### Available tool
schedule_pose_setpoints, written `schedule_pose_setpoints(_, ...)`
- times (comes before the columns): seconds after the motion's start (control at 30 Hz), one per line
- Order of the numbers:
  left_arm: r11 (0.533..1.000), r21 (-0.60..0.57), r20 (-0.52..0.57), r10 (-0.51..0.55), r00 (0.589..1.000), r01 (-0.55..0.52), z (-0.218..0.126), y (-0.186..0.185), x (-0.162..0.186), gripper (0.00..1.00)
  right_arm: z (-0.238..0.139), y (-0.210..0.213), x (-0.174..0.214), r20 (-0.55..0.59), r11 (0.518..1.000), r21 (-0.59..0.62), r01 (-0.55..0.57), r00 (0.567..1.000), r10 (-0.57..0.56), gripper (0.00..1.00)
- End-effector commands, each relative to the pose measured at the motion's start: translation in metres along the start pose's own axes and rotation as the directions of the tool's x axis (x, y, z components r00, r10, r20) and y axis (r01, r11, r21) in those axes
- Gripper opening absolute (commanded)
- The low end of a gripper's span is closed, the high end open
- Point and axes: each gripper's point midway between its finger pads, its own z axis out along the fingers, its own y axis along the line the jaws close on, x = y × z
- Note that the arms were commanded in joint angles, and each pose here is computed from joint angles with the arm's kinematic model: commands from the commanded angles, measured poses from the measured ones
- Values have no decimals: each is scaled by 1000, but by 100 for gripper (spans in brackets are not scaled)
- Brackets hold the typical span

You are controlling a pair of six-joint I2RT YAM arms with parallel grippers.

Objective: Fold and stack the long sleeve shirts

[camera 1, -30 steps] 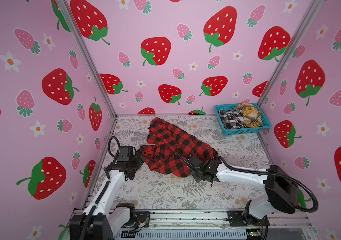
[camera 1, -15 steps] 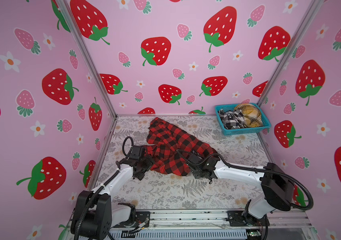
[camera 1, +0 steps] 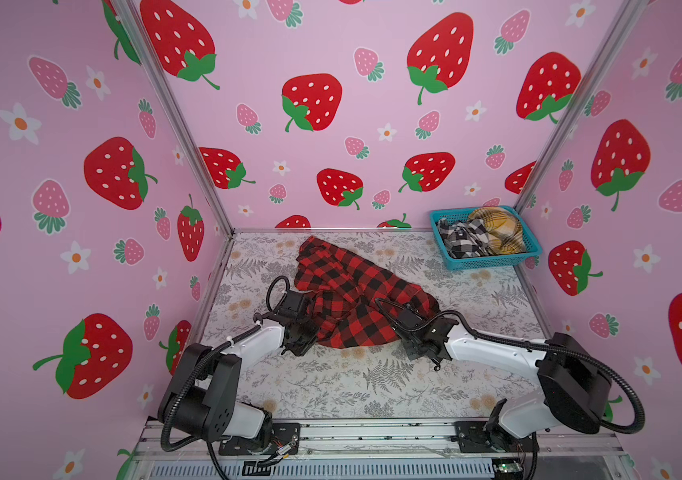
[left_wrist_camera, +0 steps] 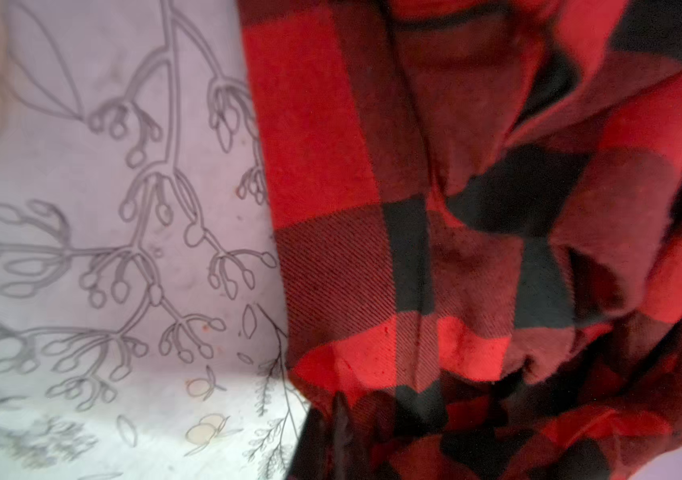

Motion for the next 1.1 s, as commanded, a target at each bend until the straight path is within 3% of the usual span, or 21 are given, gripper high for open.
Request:
schedule_pose_setpoints(0.0,994,58,147,79,986,-89,-49,-44,-27,0,-7,5,-19,46,1000,-26,-1,999,2,4)
schedule_pose_setpoints(0.03,988,80,195,113,974,-131,-68,-59,-33,0,-8,8,-23,51,999,-38,9,999,-7,0)
schedule_pose_setpoints(0.13,952,144,342,208,916,-270,-129,-118,-48,0,-15,22,-29,78,992,-116,46,996,-38,0)
schedule_pose_setpoints(0.23,886,220,447,281,849,-409,-177,-194,-51,0,-23,36,-26,98,975,-210,73,994,-53,0)
schedule_pose_setpoints(0.37,745,372,461,369,807,-554,-178,-306,-31,0,-32,45,-17,101,959,-271,85,993,-60,0)
schedule_pose_setpoints(0.43,651,485,375,447,812,-583,-143,-361,-4,1,-35,45,-14,93,955,-292,52,995,-25,0)
schedule_pose_setpoints(0.5,571,570,293,531,795,-591,-112,-402,20,37,-37,45,-11,86,949,-314,20,996,7,0)
schedule_pose_setpoints(0.57,586,506,239,610,756,-633,-73,-409,23,62,-38,48,-8,68,942,-336,-4,997,29,0)
schedule_pose_setpoints(0.63,614,389,252,646,720,-687,-56,-401,7,75,-36,48,-2,43,939,-343,-19,998,36,0)
schedule_pose_setpoints(0.7,686,230,269,637,722,-690,-51,-373,-29,89,-32,44,4,13,946,-324,-29,999,36,5)
schedule_pose_setpoints(0.77,767,139,292,573,766,-627,-58,-343,-74,91,-30,38,4,5,953,-301,-41,999,45,37)
schedule_pose_setpoints(0.83,841,104,300,482,824,-530,-59,-306,-113,91,-30,35,-3,15,949,-309,-59,998,67,59)
schedule_pose_setpoints(0.93,910,109,299,354,886,-400,-54,-259,-164,88,-33,35,-22,30,927,-364,-92,993,110,68)
schedule_pose_setpoints(1.07,920,93,251,349,903,-381,-33,-239,-203,83,-25,35,-44,8,897,-417,-148,986,166,63)
